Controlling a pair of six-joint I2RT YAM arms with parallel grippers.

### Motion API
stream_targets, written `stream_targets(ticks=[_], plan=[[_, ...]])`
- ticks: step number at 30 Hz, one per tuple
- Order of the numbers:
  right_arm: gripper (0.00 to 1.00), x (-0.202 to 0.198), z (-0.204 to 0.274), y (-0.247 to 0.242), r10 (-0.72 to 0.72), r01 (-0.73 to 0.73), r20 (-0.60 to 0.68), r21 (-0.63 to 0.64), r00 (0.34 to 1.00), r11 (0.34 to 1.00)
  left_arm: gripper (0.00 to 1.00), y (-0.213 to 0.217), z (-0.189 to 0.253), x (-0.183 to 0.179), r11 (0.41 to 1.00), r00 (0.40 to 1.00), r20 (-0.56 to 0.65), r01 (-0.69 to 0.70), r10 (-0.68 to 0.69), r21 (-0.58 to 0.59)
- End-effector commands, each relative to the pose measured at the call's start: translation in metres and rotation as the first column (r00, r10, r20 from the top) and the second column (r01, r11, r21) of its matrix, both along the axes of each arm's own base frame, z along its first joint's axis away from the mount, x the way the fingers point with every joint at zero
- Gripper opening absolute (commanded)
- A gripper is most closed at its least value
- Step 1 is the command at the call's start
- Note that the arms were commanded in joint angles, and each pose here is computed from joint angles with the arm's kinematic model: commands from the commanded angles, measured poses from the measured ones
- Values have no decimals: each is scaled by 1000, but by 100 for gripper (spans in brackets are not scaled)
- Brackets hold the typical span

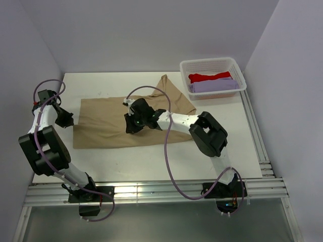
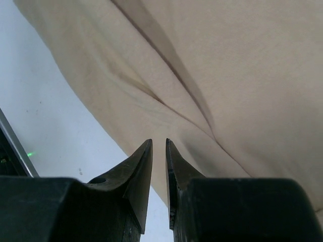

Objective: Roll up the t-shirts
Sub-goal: Fold the tshirt

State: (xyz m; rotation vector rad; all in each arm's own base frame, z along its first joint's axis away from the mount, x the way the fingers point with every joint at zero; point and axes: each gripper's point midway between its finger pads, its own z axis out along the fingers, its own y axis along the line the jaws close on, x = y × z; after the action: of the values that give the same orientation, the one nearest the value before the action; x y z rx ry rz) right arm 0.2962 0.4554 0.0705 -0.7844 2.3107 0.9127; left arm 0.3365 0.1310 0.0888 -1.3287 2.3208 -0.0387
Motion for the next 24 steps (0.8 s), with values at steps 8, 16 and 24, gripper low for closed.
stream_targets(ticks=[8, 16, 24], plan=[[24, 39, 27, -24, -179, 179, 45, 9, 983, 984, 0, 17, 6, 15, 999, 999, 41, -30, 29, 10], [25, 88, 6, -90, -474, 474, 22, -81, 880, 877, 0, 19, -2, 21, 1000, 999, 31, -28, 28, 7], [35, 115, 6, -115, -556, 572, 143, -125, 819, 810, 0, 13, -11, 23, 1000, 1000, 27, 2, -2, -31]])
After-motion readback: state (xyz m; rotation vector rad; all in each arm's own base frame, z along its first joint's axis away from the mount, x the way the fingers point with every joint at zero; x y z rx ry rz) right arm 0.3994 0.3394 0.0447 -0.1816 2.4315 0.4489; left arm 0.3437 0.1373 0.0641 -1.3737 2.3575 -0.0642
